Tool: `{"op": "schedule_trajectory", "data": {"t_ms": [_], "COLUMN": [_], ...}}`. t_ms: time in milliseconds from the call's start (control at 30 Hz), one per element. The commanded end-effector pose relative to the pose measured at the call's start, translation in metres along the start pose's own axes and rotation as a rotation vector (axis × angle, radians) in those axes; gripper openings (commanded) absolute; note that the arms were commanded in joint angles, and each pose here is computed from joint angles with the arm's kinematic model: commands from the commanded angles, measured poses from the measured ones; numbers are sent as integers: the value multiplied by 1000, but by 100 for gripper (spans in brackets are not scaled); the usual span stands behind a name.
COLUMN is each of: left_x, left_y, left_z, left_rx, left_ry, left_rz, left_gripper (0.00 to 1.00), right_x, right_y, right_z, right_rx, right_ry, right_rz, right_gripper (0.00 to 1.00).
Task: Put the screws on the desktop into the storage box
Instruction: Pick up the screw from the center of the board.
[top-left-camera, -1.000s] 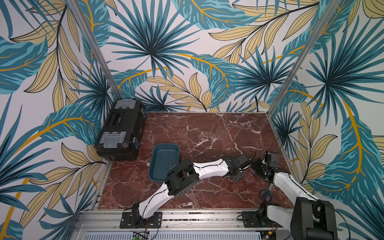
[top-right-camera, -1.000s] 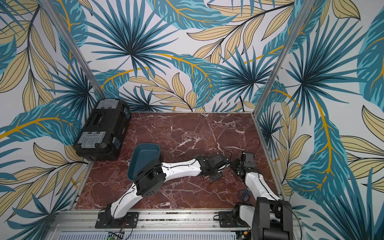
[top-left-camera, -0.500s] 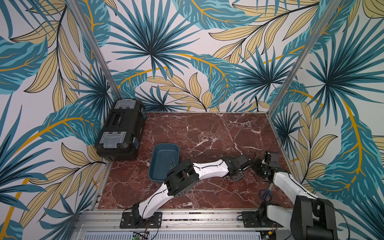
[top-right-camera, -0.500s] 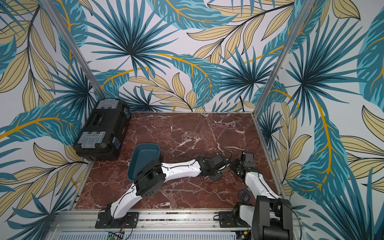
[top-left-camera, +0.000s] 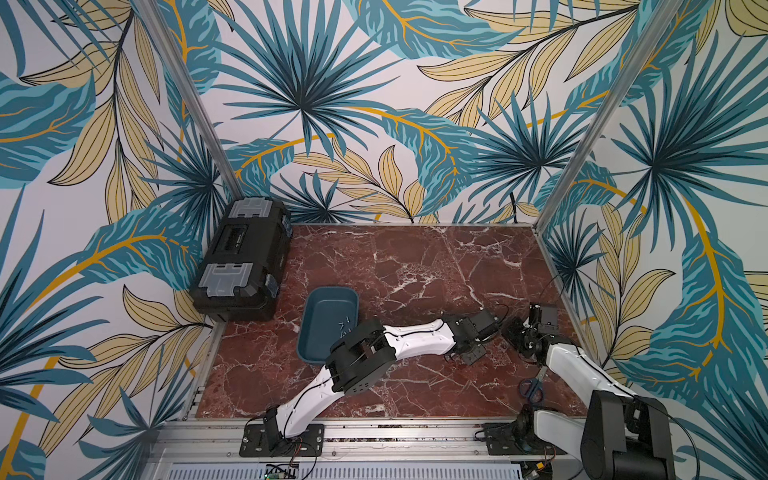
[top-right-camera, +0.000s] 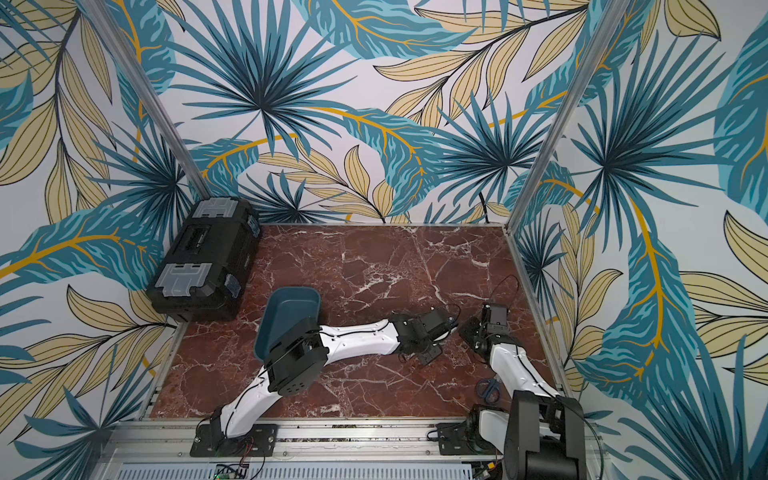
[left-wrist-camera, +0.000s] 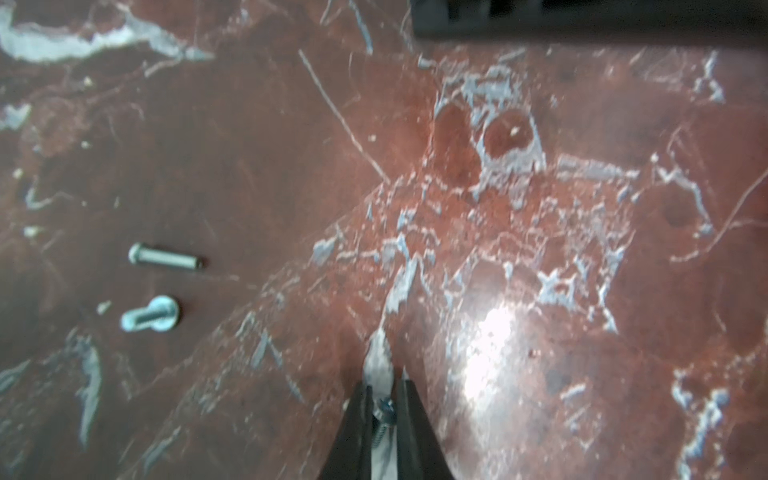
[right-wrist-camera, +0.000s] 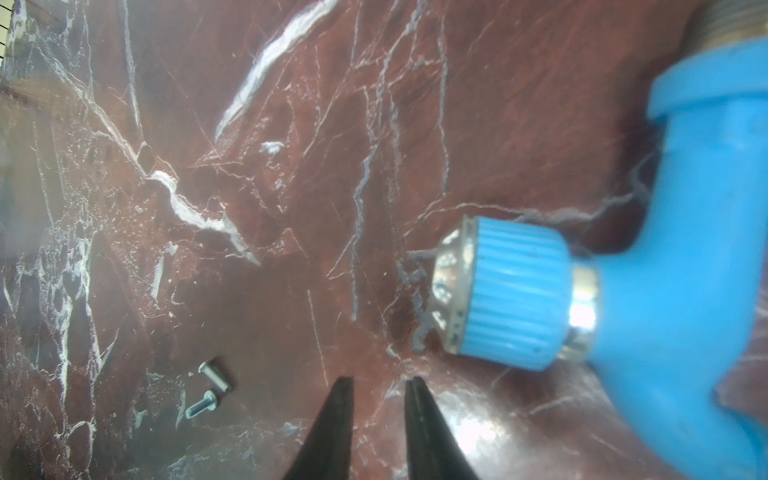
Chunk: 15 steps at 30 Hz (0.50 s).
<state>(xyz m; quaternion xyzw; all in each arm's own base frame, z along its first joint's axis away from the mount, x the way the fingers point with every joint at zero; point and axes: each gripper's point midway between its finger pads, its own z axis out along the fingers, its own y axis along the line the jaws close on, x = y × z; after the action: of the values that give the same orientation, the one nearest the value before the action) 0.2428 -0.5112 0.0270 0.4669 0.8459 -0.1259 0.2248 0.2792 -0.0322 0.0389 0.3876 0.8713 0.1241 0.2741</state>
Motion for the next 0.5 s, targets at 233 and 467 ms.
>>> {"op": "schedule_trajectory", "data": {"t_ms": [233,467], "left_x": [-9,68], "left_y": [47,150], "left_z": [-107,-184], "left_rx": [-27,-261], "left_ry": [-138,-153], "left_rz": [-176,-436], "left_gripper": [0,0], "right_x": [6,6], "right_y": [-2,0], "right_z": [3,2], "right_rx": [-12,-29], "right_ry": [16,15], "right_rz": [12,9], "right_gripper": [27,27]}}
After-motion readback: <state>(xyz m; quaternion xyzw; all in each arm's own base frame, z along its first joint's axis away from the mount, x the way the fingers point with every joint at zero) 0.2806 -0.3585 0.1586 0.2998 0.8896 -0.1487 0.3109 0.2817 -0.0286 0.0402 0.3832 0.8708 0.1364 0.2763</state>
